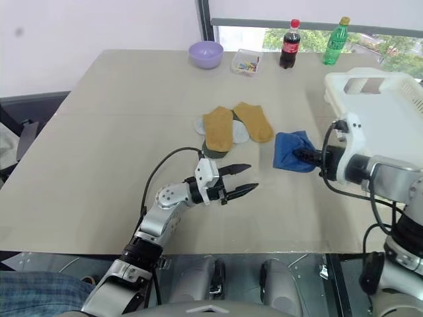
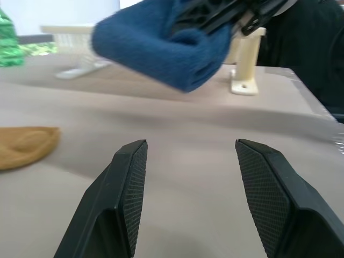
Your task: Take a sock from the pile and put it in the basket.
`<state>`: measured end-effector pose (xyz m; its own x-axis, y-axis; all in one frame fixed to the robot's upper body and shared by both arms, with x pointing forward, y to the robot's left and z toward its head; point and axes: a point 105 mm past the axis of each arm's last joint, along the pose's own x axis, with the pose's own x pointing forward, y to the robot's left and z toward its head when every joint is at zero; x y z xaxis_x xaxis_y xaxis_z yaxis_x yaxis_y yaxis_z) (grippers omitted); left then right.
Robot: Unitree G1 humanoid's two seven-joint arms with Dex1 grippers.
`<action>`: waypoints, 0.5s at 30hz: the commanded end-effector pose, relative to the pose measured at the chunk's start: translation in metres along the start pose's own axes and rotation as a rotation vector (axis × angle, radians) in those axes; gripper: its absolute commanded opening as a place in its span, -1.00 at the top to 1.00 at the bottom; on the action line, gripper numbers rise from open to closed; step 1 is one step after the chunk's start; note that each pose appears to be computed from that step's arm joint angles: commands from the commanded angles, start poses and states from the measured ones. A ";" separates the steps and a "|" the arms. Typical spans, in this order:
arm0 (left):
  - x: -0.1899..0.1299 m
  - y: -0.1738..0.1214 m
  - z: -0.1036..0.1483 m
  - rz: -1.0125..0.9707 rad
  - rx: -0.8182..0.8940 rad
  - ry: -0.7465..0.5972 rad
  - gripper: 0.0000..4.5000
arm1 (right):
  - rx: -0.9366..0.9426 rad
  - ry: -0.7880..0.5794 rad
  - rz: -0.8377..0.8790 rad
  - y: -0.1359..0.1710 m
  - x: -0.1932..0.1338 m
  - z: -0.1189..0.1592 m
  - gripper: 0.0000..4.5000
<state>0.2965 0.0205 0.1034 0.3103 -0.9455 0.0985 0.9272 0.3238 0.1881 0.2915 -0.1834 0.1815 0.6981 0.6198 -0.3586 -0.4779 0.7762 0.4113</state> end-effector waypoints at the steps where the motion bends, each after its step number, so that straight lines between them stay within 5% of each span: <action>1: 0.008 0.010 0.016 0.036 0.054 -0.061 -0.25 | -0.062 0.040 0.031 0.006 -0.014 0.012 0.99; 7: 0.021 0.015 0.035 0.049 0.068 -0.125 -0.25 | 0.042 -0.102 -0.120 -0.036 -0.054 0.066 0.99; 15: 0.028 0.009 0.040 0.039 0.085 -0.130 -0.25 | 0.490 -0.468 -0.262 -0.112 -0.096 0.111 0.99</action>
<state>0.3111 0.0031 0.1350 0.3382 -0.9188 0.2035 0.8985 0.3795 0.2205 0.3368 -0.3247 0.2559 0.9379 0.2965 -0.1800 -0.0921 0.7131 0.6950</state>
